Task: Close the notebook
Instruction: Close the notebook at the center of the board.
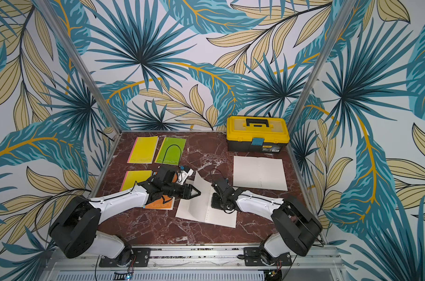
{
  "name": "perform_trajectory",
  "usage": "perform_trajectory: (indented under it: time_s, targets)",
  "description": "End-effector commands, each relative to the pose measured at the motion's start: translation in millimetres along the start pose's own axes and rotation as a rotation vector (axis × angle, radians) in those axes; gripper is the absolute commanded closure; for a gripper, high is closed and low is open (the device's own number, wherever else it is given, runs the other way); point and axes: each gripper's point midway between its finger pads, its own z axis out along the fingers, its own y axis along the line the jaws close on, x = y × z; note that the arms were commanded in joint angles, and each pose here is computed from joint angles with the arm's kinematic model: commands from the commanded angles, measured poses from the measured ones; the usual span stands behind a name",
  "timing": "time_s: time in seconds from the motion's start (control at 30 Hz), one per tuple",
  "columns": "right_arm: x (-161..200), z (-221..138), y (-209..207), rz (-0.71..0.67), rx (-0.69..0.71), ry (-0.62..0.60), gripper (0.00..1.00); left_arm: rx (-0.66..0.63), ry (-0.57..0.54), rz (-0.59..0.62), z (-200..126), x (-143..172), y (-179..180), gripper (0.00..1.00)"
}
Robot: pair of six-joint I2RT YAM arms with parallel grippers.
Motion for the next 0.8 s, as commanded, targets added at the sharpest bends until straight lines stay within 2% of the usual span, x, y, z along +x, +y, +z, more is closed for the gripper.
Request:
perform_trajectory:
  time_s: [0.0,0.47,0.77]
  targets:
    - [6,-10,-22,-0.006,0.077,0.004,0.84,0.036,0.012,0.04,3,-7,-15,0.49]
    - [-11,-63,-65,0.078,0.133,-0.094,0.79,0.069,0.064,0.058,29,-4,-28,0.49]
    - [-5,-51,-65,0.09,0.115,-0.053,0.79,0.0,0.066,0.047,25,5,-14,0.49]
